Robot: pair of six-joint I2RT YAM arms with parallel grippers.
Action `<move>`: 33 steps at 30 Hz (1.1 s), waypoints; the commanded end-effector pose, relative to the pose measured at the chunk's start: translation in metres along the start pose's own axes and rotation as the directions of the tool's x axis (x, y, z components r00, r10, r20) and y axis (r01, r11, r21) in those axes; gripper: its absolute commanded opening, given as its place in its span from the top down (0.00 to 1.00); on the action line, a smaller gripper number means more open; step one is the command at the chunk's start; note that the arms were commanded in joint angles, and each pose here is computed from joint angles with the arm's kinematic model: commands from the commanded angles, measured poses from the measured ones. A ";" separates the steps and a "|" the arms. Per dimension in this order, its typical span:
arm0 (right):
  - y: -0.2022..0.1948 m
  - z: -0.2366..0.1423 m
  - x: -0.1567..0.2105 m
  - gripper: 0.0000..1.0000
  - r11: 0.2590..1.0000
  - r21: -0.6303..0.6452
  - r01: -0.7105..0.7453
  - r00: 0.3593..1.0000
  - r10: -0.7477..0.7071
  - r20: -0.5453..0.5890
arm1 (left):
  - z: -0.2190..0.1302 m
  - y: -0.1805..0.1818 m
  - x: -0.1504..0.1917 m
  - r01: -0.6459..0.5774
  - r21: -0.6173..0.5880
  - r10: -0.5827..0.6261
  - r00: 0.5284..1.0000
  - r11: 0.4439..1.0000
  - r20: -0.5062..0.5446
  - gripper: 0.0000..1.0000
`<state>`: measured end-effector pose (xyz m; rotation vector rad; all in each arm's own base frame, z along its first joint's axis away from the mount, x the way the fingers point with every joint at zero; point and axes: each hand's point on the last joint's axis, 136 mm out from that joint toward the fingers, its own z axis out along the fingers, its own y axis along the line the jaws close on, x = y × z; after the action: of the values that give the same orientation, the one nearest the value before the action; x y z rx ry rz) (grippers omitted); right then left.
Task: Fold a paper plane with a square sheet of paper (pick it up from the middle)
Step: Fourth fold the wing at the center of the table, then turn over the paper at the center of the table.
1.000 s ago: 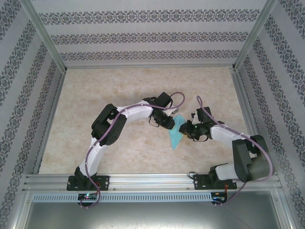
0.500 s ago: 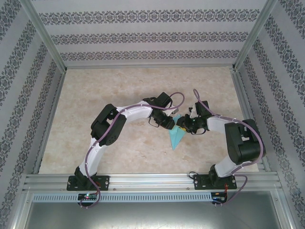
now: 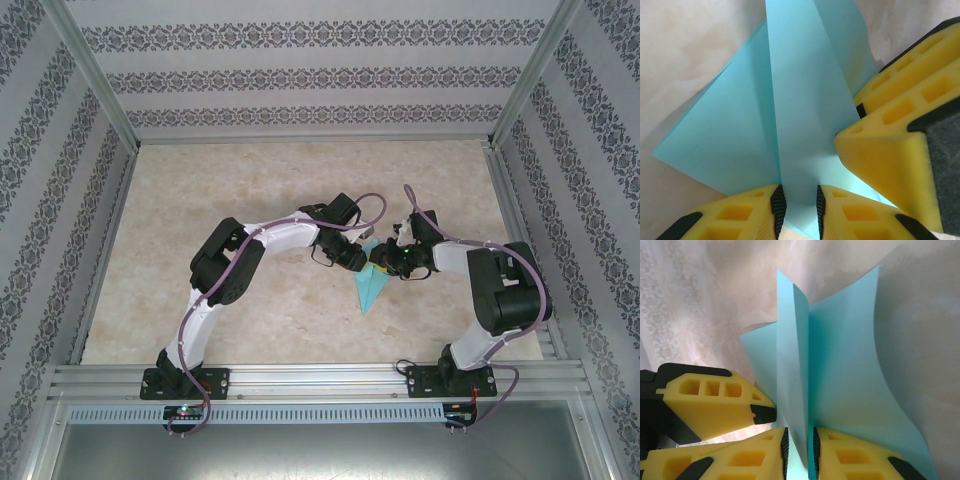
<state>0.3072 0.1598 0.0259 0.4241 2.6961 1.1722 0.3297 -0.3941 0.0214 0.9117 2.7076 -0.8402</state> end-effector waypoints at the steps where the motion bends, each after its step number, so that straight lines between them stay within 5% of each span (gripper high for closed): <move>1: 0.011 0.005 0.002 0.79 0.997 -0.066 0.034 0.999 -0.036 -0.021 | 0.017 0.023 0.032 0.069 -0.054 -0.074 0.994 0.996 -0.084 0.68; 23: 0.014 0.013 0.014 0.82 0.990 -0.133 0.037 0.997 -0.045 -0.058 | -0.067 -0.013 -0.032 0.147 0.210 -0.183 0.970 0.967 0.161 0.52; 33: 0.032 0.018 0.018 0.74 0.977 -0.208 0.053 0.996 -0.068 -0.063 | -0.093 0.002 -0.004 0.170 0.105 -0.185 0.969 0.980 0.163 0.48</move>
<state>0.3026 0.1889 0.0329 0.3222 2.6068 1.4032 0.3369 -0.3585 0.0917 0.6085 2.6442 -1.0798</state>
